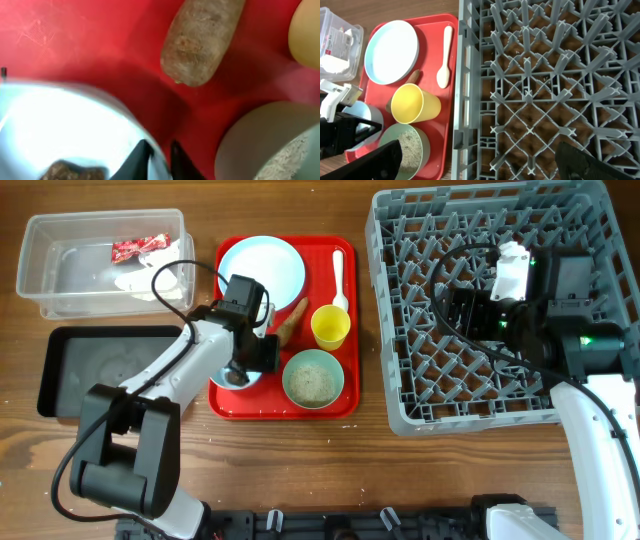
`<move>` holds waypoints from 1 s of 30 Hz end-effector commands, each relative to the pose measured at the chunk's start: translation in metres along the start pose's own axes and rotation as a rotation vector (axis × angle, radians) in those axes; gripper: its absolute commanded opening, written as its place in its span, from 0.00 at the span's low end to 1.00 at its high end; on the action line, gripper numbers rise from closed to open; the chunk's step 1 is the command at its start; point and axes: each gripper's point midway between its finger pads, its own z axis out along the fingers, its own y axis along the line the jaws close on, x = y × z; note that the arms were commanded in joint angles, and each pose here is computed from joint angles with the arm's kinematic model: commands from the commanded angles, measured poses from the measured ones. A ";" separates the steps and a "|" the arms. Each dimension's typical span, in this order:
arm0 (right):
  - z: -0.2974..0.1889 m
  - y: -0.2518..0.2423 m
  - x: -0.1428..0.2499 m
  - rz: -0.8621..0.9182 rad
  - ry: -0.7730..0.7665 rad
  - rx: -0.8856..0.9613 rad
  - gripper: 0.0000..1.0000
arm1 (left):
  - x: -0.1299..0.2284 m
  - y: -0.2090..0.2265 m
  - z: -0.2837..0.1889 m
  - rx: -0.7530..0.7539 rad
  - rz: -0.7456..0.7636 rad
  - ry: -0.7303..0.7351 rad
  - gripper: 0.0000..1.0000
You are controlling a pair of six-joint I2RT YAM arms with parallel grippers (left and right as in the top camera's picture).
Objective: Sort waste into correct bins and load items into the dishwasher rack
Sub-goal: 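Grasp the blue bowl with left gripper and tip its dark food onto black tray, then return the blue bowl to the red tray and grasp the green rice bowl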
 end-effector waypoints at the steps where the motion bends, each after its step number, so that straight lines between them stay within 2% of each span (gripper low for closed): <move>1: 0.002 0.003 -0.004 0.007 -0.001 -0.015 1.00 | 0.004 0.003 0.004 -0.023 -0.019 0.014 0.04; 3: 0.002 0.003 -0.005 0.007 -0.003 -0.015 1.00 | 0.003 -0.005 -0.022 0.015 -0.033 0.035 0.04; 4: 0.002 0.003 -0.005 0.007 -0.004 -0.015 1.00 | -0.006 -0.011 -0.064 0.094 -0.074 0.021 0.04; 5: 0.002 0.003 -0.005 0.025 -0.005 -0.015 1.00 | -0.003 0.004 -0.096 0.093 -0.133 0.021 0.04; 7: 0.002 0.003 -0.006 0.031 -0.008 -0.015 1.00 | 0.009 0.043 -0.124 0.082 -0.235 0.006 0.04; 8: 0.002 0.003 -0.007 0.029 -0.013 -0.016 1.00 | 0.013 0.067 -0.139 0.140 -0.289 -0.022 0.04; 10: 0.002 0.003 -0.007 0.030 -0.014 -0.016 1.00 | 0.013 0.099 -0.155 0.292 -0.319 -0.109 0.04; 11: 0.002 0.003 -0.007 0.029 -0.014 -0.016 1.00 | 0.008 0.129 -0.162 0.378 -0.412 -0.195 0.04; 14: 0.002 0.003 -0.007 0.030 -0.012 -0.016 1.00 | -0.015 0.182 -0.187 0.728 -0.621 -0.454 0.04; 16: 0.002 0.003 -0.007 0.030 -0.012 -0.016 1.00 | -0.022 0.207 -0.183 0.953 -0.736 -0.524 0.04; 18: 0.002 0.003 -0.007 0.029 -0.012 -0.016 1.00 | -0.032 0.225 -0.185 1.256 -0.847 -0.602 0.04; 19: 0.002 0.003 -0.007 0.027 -0.012 -0.016 1.00 | -0.032 0.228 -0.175 1.301 -0.929 -0.547 0.04; 23: 0.002 0.002 -0.007 0.027 -0.013 -0.010 1.00 | -0.033 0.225 -0.182 1.304 -0.934 -0.540 0.04; 24: 0.002 0.002 -0.007 0.026 -0.014 -0.009 1.00 | -0.039 0.213 -0.201 1.268 -0.830 -0.584 0.04; 26: 0.002 0.002 -0.010 0.026 -0.024 -0.010 1.00 | -0.051 0.168 -0.218 1.026 -0.596 -0.539 0.04; 27: 0.002 0.003 -0.011 0.027 -0.028 -0.011 1.00 | -0.059 0.126 -0.213 0.744 -0.375 -0.474 0.04; 30: 0.003 0.002 -0.012 0.042 -0.031 -0.011 1.00 | -0.066 0.062 -0.162 0.294 -0.049 -0.305 0.04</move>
